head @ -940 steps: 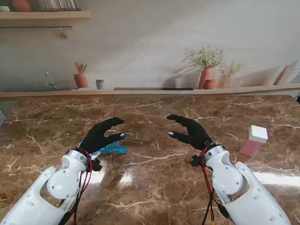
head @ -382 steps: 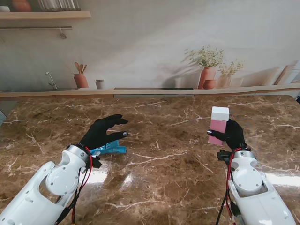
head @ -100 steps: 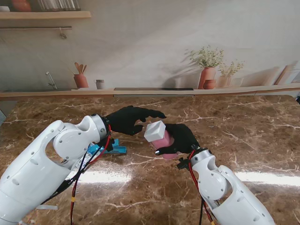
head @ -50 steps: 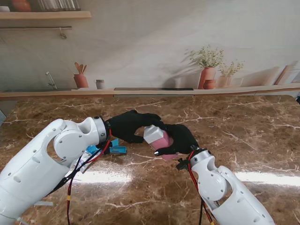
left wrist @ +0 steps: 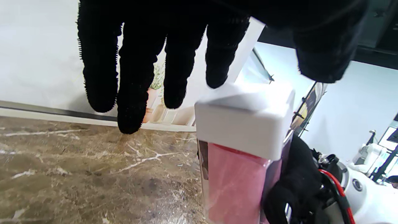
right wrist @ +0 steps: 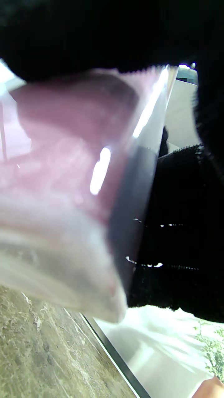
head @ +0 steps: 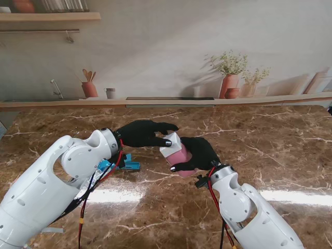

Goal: Fill the seasoning bottle

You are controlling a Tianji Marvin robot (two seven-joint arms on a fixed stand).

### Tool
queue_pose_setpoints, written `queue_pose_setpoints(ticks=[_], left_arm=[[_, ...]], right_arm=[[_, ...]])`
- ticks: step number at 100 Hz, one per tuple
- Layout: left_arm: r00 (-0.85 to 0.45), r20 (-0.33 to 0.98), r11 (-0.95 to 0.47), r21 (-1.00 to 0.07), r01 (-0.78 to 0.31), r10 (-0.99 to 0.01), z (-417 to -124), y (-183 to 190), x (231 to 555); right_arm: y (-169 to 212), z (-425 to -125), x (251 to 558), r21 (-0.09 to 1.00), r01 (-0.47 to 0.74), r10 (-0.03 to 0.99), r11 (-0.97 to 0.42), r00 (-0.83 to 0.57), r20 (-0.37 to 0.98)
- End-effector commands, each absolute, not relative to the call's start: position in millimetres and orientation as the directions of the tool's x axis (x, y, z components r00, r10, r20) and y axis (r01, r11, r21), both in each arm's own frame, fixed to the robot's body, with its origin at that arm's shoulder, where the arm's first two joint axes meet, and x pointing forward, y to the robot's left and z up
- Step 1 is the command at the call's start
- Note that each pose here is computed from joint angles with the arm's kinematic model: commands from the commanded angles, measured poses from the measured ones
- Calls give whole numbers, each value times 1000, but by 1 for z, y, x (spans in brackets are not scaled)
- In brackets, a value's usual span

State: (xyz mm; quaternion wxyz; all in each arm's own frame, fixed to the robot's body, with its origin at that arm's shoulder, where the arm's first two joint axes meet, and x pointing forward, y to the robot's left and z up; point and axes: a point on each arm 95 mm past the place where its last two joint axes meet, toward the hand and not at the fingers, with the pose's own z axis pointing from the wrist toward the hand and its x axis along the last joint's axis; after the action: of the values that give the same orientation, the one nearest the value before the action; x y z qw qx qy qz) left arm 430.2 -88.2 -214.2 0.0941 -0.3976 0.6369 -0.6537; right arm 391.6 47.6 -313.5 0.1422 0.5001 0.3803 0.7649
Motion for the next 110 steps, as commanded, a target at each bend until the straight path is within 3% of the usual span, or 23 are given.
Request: queue_pose_setpoints(ticks=[1, 17, 53, 73, 110], left_arm=[[-658, 417, -189, -901, -391, -627, -211, -82, 432], [-615, 518, -228, -842, -489, -595, -210, -76, 429], [-682, 446, -87, -866, -492, -579, -213, -83, 423], [-690, 428, -113, -884, -453, -583, -214, -89, 424], [-594, 501, -262, -856, -445, -629, -215, -100, 422]], right_arm=[[48, -312, 390, 718, 166, 593, -676, -457, 664], [48, -312, 389, 716, 170, 590, -677, -456, 666], [54, -310, 390, 720, 173, 585, -672, -473, 659], [55, -310, 390, 718, 168, 585, -676, -471, 661], [58, -310, 390, 720, 171, 582, -673, -477, 658]])
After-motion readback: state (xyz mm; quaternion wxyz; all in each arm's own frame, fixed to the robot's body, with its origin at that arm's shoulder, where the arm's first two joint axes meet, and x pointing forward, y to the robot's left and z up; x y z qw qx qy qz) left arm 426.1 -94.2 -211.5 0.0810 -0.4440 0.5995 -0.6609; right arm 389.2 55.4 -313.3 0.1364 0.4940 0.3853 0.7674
